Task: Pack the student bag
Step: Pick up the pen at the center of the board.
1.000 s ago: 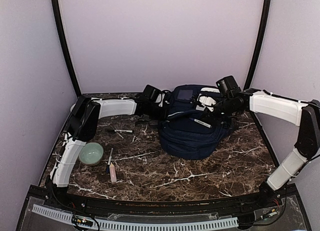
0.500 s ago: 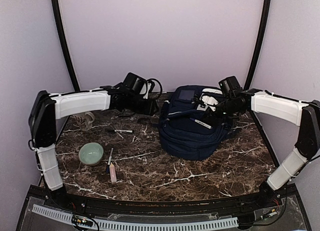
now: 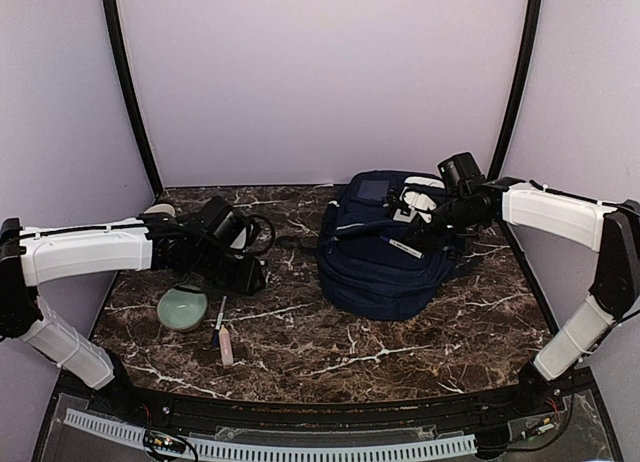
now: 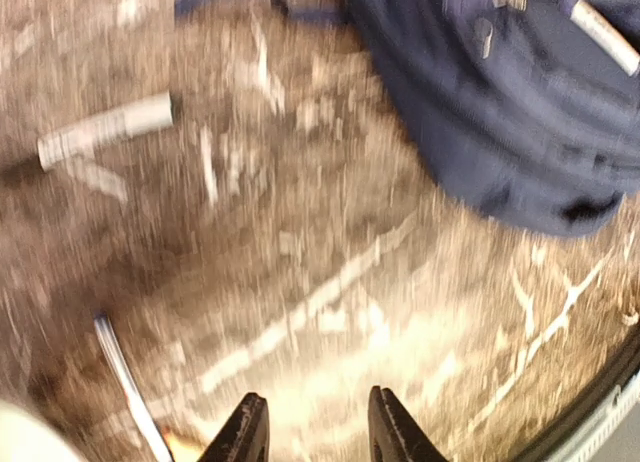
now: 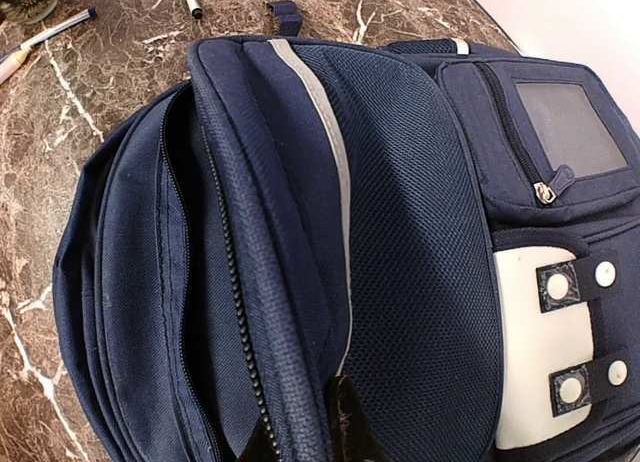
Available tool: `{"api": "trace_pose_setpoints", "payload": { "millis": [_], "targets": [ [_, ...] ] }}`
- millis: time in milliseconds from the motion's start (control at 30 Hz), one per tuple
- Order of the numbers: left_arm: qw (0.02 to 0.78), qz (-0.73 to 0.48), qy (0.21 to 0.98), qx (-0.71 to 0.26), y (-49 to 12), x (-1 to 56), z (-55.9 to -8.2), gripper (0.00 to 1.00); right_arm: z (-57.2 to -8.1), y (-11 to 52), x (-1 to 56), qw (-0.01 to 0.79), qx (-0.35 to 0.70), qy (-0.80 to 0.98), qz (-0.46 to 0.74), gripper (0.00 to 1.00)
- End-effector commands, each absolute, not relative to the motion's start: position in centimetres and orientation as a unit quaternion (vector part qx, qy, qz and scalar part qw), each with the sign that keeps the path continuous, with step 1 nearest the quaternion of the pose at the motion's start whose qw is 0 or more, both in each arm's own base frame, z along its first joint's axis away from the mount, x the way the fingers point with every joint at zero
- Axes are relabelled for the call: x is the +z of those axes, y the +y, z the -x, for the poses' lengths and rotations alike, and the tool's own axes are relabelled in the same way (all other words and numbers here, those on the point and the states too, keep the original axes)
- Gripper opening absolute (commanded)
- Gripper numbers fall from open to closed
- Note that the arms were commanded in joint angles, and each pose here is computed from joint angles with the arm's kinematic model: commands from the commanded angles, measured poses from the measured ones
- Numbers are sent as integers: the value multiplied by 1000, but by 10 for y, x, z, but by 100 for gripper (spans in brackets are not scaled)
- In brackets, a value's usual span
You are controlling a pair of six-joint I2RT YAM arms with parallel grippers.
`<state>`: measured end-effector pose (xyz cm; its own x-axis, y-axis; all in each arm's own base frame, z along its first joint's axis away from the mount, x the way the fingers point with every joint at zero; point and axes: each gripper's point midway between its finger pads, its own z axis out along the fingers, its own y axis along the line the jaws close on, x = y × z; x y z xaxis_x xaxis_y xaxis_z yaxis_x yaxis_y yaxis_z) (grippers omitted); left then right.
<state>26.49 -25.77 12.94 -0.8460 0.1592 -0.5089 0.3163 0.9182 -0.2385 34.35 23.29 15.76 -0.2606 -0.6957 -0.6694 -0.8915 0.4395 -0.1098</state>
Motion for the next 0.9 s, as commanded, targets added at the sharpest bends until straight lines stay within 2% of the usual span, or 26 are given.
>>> {"api": "trace_pose_setpoints", "payload": {
  "millis": [0,200,367,400,467,533,767,867],
  "targets": [
    [171,-72,975,-121,-230,115,-217,36,-333,249,170,338,196,760,520,0],
    [94,-32,992,-83,-211,102,-176,36,-332,250,169,335,200,759,522,0],
    [71,25,994,-77,-198,92,-158,38,-331,249,170,337,199,757,523,0],
    [69,35,994,-75,-195,89,-156,39,-331,249,170,337,198,758,523,0],
    [66,47,994,-73,-193,83,-153,48,-330,249,170,335,201,757,524,0],
    [62,51,994,-74,-194,76,-151,51,-329,250,170,334,203,756,525,0],
    [65,69,994,-56,-190,61,-154,50,-327,251,166,327,209,755,529,0],
    [63,83,994,-39,-188,54,-156,44,-326,252,166,325,213,754,530,0]
  ]
}}
